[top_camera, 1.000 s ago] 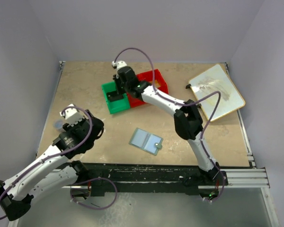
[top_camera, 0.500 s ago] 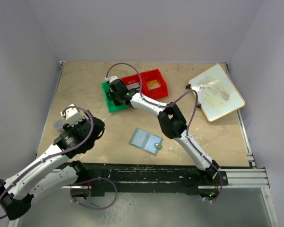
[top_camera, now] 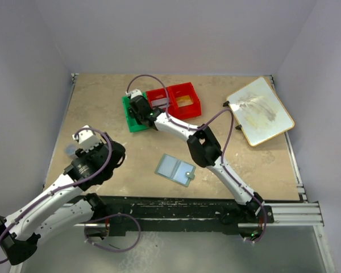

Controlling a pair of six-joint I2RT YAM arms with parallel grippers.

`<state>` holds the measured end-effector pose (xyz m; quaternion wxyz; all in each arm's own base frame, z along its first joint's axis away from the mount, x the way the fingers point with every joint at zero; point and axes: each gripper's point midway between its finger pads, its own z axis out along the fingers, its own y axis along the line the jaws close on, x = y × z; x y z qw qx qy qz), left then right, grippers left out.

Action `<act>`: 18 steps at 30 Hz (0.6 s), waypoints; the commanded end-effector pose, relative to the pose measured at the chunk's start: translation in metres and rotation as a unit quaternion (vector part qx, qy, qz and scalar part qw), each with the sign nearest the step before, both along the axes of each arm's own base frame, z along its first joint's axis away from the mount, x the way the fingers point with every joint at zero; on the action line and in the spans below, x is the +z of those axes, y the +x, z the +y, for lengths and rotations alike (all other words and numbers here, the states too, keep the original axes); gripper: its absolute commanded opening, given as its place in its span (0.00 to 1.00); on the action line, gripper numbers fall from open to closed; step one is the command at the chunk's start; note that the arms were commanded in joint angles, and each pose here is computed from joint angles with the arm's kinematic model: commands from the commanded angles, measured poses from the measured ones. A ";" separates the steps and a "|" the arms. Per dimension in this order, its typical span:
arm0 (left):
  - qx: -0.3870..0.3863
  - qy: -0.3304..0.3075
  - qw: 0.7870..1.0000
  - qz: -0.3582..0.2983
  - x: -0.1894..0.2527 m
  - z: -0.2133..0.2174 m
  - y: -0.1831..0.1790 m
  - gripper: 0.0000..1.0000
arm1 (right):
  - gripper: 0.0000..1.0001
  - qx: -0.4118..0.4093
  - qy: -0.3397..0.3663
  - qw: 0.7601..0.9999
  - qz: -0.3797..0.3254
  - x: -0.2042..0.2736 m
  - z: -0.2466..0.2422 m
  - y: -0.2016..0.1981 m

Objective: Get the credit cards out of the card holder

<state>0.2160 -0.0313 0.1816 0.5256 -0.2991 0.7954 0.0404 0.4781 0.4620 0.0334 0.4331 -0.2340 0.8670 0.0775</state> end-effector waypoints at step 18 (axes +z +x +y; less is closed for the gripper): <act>-0.001 -0.003 1.000 -0.005 0.005 -0.003 0.004 0.74 | 0.18 -0.011 0.000 0.996 0.085 -0.015 -0.023 -0.108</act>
